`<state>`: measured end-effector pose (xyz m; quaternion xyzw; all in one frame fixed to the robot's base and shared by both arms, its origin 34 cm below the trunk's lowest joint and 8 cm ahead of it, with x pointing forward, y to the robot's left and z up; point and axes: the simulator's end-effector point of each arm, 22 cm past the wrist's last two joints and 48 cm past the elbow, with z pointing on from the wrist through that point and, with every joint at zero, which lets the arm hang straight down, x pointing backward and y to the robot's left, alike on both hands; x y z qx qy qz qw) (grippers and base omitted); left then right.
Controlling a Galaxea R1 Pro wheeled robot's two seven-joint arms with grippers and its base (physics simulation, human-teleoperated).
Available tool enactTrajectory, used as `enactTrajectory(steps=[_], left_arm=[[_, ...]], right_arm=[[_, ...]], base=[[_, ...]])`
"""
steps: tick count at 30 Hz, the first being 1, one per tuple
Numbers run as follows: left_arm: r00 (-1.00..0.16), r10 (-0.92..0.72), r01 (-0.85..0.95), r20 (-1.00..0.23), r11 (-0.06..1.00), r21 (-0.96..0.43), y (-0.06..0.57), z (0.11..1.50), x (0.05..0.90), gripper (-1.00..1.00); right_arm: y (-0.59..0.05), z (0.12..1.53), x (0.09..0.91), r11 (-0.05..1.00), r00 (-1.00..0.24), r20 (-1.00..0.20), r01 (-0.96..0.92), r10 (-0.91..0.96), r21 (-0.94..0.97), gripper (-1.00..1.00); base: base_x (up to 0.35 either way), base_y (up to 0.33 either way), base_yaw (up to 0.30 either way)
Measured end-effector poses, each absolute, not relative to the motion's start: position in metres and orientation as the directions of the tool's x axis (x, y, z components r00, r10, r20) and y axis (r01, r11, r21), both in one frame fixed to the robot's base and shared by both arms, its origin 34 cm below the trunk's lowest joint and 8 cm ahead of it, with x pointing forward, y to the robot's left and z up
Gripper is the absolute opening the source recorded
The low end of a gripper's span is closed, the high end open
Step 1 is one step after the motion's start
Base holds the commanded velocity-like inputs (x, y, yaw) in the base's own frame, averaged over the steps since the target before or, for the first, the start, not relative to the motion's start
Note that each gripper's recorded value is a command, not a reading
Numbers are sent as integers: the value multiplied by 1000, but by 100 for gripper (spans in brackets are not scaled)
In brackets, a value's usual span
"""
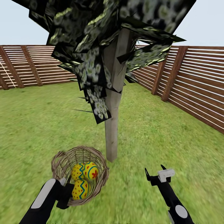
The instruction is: Take the three Easter eggs out of the wicker basket on the lawn in the garden, then place them on the lawn next to a single tree (choose any tree) so that all three eggs are next to the same tree and none are left in the basket.
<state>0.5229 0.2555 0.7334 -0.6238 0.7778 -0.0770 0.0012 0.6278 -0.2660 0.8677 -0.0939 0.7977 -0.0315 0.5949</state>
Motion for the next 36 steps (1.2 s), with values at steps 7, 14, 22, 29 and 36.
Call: enactTrajectory(steps=[7,14,22,29,36], left_arm=[[-214,-972,-974,95,204,-98,257,725,517,-100],[-204,-974,-979,100,200,-44,258,713,504,-100],[-205,-973,-979,105,203,-29,256,708,501,-100],[-202,-973,-978,109,206,24,256,707,493,-100],[-199,-974,-978,110,204,41,257,702,492,-100]], right_arm=[[-268,868,631,981,-326,-927,-106,-187,-160,100],[-272,871,634,986,-395,-904,-87,-164,-141,100],[-206,856,615,912,-551,-831,-376,-78,164,100],[-199,852,608,885,-579,-814,-406,-54,229,100],[-197,848,607,885,-581,-812,-405,-55,230,100]], base=[[0,0,0],[0,0,0],[0,0,0],[0,0,0],[0,0,0]])
